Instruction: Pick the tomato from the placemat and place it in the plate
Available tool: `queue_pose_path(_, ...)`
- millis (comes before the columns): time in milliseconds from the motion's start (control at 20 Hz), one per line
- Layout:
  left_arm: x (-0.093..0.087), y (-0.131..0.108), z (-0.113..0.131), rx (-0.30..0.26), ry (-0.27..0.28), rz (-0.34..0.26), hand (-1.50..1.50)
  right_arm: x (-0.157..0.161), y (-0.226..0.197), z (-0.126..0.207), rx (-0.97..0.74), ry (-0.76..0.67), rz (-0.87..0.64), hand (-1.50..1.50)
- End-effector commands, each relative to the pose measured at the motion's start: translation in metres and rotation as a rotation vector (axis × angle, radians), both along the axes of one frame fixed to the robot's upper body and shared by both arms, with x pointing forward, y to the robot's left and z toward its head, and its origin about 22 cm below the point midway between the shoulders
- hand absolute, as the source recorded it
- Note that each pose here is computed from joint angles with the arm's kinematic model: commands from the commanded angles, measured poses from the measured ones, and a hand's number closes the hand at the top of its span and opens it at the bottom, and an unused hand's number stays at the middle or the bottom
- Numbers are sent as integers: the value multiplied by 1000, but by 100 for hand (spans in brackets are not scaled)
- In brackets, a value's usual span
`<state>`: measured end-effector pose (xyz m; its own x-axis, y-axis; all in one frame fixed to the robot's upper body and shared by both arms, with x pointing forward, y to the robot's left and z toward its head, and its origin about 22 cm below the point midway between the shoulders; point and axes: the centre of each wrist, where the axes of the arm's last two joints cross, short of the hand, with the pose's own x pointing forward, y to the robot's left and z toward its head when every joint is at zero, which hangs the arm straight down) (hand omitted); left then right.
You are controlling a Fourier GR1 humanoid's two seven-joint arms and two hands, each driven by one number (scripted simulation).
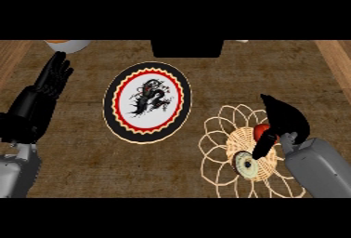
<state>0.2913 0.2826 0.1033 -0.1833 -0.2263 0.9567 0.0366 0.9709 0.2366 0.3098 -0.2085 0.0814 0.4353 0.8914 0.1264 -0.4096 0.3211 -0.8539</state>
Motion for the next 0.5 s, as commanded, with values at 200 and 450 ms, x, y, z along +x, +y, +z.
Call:
queue_pose_path(200, 5, -1, 9, 1, -2, -8, 0, -10, 0, -37, -33, 115, -53, -150)
queue_pose_path(450, 13, -5, 7, -3, -26, -6, 0, 0, -19, -53, -1, 157, -42, -150)
